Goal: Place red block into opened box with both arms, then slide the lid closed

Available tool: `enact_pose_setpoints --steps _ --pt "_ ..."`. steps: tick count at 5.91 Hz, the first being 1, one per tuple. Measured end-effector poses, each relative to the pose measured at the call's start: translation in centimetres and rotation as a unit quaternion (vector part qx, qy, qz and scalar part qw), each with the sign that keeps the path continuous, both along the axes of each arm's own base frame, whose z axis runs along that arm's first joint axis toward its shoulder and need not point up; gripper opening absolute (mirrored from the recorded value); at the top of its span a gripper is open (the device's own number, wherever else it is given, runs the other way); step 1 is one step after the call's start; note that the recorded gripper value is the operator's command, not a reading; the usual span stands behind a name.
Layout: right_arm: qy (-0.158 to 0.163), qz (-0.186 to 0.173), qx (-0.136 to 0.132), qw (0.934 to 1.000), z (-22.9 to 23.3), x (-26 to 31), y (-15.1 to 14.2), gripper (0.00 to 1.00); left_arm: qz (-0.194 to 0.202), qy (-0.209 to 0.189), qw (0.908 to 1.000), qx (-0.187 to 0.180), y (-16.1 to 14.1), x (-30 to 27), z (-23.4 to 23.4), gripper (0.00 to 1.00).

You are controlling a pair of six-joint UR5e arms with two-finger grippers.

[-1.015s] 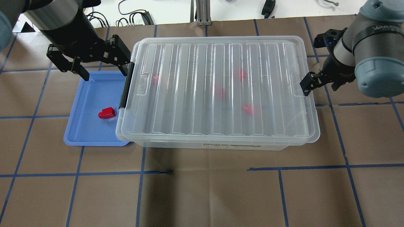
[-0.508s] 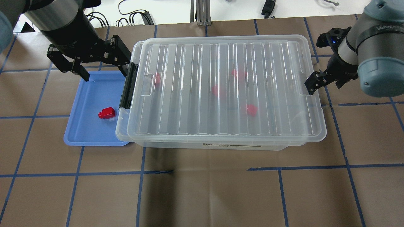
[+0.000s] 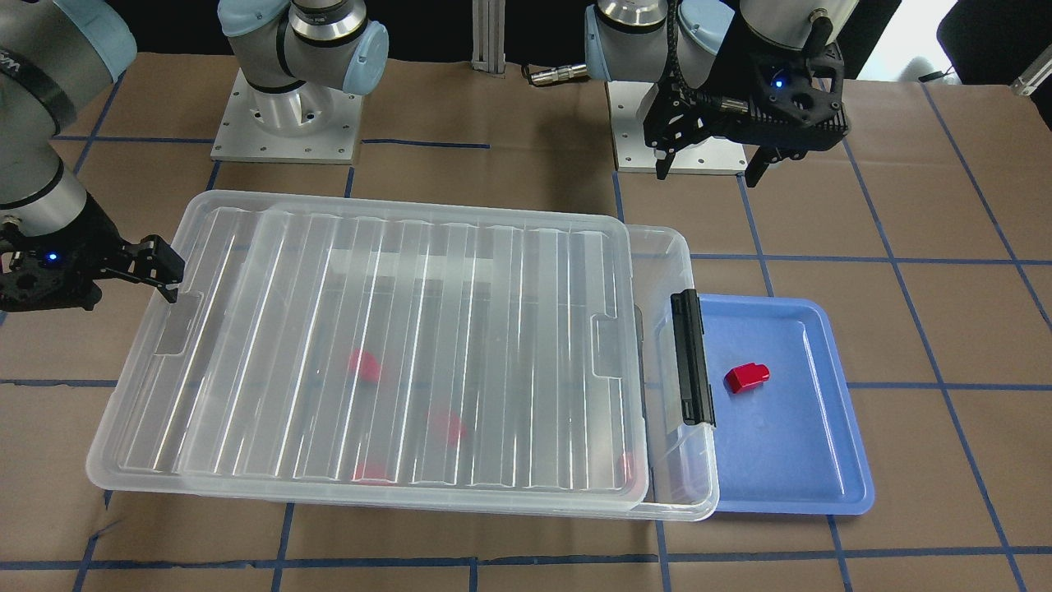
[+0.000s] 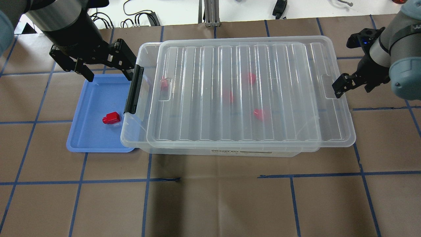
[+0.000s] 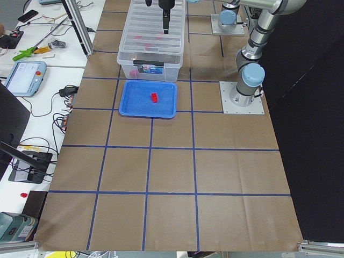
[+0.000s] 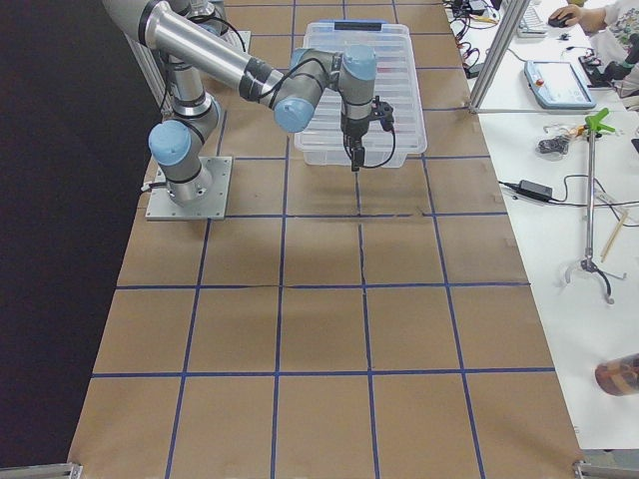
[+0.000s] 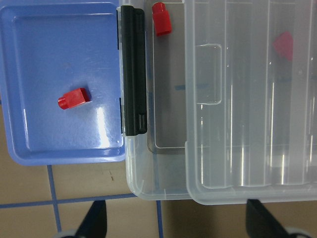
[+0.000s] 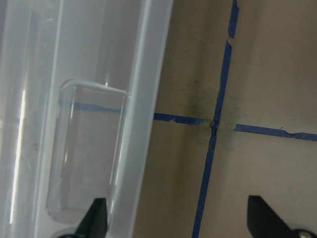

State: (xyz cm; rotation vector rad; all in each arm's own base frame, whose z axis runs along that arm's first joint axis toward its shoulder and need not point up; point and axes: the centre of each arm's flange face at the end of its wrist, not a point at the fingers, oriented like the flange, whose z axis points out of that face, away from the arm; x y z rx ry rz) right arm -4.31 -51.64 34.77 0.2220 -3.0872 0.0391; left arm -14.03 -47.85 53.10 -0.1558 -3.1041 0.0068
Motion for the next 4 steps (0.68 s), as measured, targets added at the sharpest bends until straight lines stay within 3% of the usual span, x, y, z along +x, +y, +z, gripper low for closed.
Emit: enact_pose_setpoints --steps 2,4 --pt "0.001 -0.002 0.001 1.0000 0.0 -3.3 0.4 1.00 -0.109 0.001 0.9941 0.001 -0.7 2.6 -0.7 0.98" --pt "0.002 -0.006 0.002 1.0000 0.1 -6.8 1.0 1.00 -0.237 0.003 0.9716 0.005 -1.3 5.6 -1.3 0.98"
